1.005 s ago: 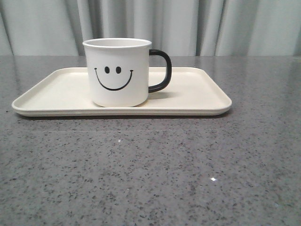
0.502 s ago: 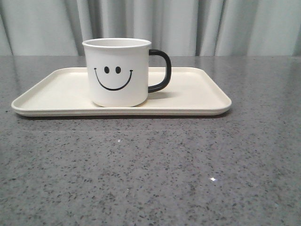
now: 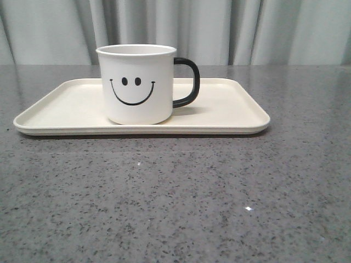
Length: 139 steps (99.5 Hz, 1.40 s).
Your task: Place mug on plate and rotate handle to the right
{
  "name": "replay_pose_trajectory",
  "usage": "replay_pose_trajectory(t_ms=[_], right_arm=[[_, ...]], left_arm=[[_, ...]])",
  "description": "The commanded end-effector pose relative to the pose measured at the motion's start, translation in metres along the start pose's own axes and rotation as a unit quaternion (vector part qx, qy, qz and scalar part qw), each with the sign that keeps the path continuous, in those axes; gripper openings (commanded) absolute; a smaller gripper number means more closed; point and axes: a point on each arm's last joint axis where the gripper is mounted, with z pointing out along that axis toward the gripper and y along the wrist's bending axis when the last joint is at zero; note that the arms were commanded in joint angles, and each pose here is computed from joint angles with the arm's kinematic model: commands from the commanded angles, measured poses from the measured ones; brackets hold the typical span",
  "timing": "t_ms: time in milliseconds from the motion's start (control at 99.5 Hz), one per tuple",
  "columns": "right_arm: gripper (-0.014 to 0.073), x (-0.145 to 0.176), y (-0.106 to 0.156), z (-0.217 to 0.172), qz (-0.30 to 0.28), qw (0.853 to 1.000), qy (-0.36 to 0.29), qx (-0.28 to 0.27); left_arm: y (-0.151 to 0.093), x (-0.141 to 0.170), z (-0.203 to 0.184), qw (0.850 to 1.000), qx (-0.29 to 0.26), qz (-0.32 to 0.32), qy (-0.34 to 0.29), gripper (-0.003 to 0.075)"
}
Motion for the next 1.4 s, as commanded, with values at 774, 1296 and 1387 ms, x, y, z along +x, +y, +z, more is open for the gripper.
replay_pose_trajectory(t_ms=[774, 1296, 1387], right_arm=[[-0.0120, 0.133, 0.011, 0.014, -0.014, 0.990, -0.141, 0.019], [-0.0120, 0.206, 0.004, 0.059, 0.064, 0.977, -0.193, 0.063], [-0.0120, 0.207, 0.005, 0.059, 0.064, 0.978, -0.188, 0.061]], left_arm=[[-0.001, -0.006, -0.003, 0.999, 0.006, -0.005, -0.049, -0.0020], [-0.001, -0.006, -0.003, 0.999, 0.006, -0.005, -0.049, -0.0020], [-0.001, -0.006, -0.003, 0.999, 0.006, -0.005, -0.049, -0.0020]])
